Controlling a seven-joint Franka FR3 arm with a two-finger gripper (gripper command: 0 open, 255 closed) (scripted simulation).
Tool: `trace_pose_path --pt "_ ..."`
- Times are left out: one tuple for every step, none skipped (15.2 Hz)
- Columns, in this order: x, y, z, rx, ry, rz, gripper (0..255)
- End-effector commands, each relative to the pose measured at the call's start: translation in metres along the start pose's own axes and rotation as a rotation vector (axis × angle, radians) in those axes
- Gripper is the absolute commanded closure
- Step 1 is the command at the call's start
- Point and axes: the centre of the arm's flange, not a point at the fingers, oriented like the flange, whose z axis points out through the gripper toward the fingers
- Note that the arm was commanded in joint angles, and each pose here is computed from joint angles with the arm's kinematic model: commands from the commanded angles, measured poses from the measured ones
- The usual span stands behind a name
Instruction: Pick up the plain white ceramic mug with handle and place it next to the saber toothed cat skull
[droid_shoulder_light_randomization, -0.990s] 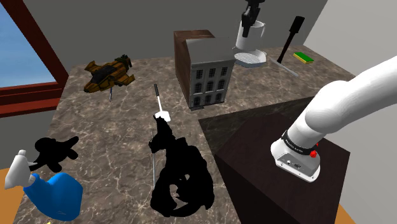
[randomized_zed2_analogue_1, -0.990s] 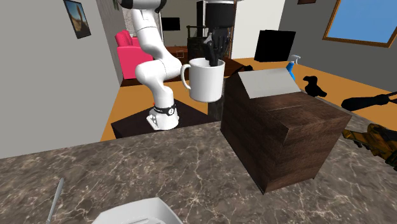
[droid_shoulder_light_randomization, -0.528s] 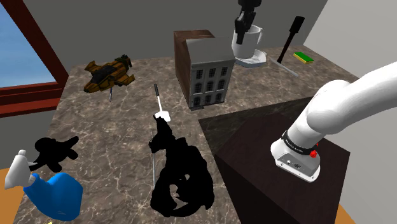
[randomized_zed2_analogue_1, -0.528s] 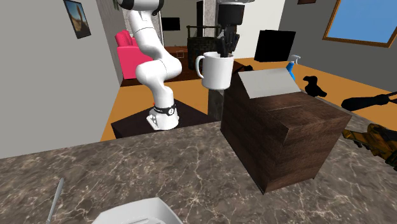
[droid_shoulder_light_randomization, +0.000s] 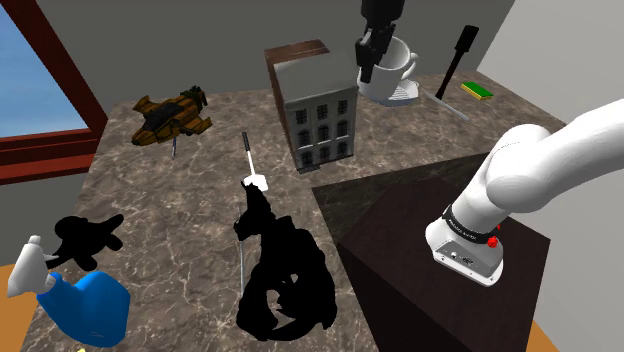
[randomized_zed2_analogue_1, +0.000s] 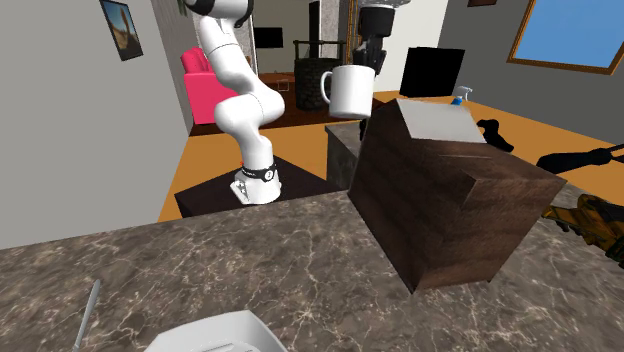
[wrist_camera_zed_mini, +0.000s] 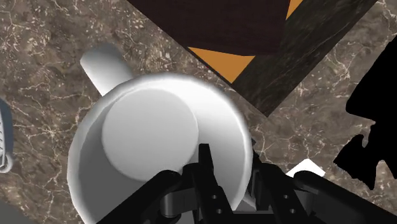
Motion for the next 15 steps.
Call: trace_pose_path --pt "-0.007 -0.038 0.001 0.078 -0.013 -0.004 255" --pt "-0.009 -0.051 0.0 0.078 -0.013 -0.004 255" --pt "-0.011 -0.065 -0.001 0.078 -0.013 -0.004 255" --pt "-0.013 -0.078 -0.002 0.078 -0.013 -0.004 255" --pt "-0.015 -0.091 -0.003 0.078 -0.013 -0.004 255" --pt "-0.017 -0.104 -0.004 0.078 -0.013 -0.004 255" --pt "-0.018 -0.117 -0.005 0.078 -0.013 -0.004 255" --pt "-0.02 -0.13 -0.006 0.078 -0.013 -0.004 255" --pt "-0.022 -0.143 -0.007 0.078 -0.013 -0.004 255" --pt "-0.024 -0.156 -0.008 0.078 -0.013 -0.004 255" --pt "-0.026 -0.169 -0.009 0.078 -0.013 -0.004 255" --pt "-0.028 -0.182 -0.01 0.078 -0.013 -0.004 255" --pt "-0.03 -0.195 -0.011 0.078 -0.013 -0.004 255" --pt "-0.032 -0.208 -0.012 0.078 -0.013 -0.004 255" --pt "-0.034 -0.221 -0.013 0.078 -0.013 -0.004 255"
